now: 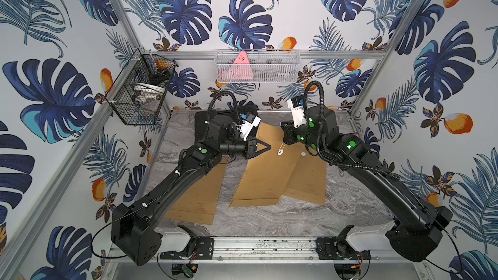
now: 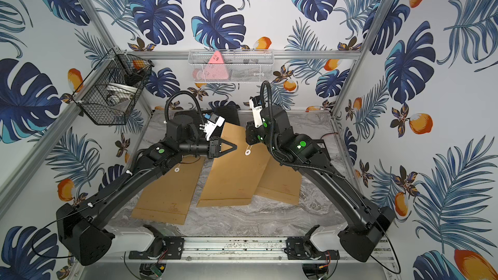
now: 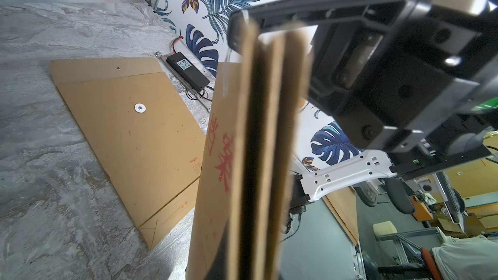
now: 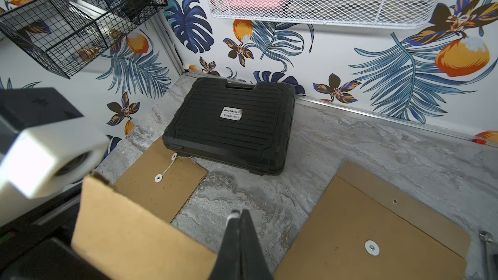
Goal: Close the mouth of the file bag
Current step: Close the file bag.
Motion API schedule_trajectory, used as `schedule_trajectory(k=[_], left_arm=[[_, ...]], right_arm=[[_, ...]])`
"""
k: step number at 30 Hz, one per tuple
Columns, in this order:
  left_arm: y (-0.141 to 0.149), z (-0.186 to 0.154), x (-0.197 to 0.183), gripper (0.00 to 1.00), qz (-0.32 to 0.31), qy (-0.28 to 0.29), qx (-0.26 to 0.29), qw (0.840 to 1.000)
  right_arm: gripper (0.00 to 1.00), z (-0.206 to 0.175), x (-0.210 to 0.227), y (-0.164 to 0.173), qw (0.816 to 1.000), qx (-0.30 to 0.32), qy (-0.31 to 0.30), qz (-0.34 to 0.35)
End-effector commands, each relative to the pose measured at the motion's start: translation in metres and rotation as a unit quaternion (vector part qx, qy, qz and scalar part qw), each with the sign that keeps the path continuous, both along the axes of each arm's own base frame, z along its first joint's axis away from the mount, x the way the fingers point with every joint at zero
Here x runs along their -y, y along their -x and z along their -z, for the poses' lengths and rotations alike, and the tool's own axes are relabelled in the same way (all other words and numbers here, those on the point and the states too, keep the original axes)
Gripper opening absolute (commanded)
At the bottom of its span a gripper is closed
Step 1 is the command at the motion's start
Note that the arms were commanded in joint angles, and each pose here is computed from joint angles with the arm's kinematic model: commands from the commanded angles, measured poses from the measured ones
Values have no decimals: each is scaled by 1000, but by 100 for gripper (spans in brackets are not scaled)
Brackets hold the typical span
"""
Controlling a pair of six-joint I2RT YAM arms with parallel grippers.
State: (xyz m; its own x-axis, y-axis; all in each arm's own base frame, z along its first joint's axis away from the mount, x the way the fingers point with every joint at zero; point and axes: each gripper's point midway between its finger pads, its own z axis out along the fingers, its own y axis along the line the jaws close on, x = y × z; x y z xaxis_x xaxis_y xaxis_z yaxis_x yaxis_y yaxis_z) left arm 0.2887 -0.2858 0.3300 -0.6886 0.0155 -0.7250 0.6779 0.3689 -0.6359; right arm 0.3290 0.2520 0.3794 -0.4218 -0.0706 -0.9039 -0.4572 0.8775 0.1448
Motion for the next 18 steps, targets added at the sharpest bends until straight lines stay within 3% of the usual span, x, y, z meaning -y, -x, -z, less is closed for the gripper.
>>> schedule_trajectory(k=[1, 10, 18], left_arm=[[-2, 3, -1, 0, -5, -9, 8, 1000], [-8, 15, -6, 0, -26, -32, -2, 999], [-18, 15, -14, 0, -51, -41, 4, 998]], right_arm=[[0, -5, 17, -1, 999, 15, 19, 38], [0, -13, 14, 6, 999, 8, 27, 31], [0, 1, 11, 14, 995, -15, 94, 39]])
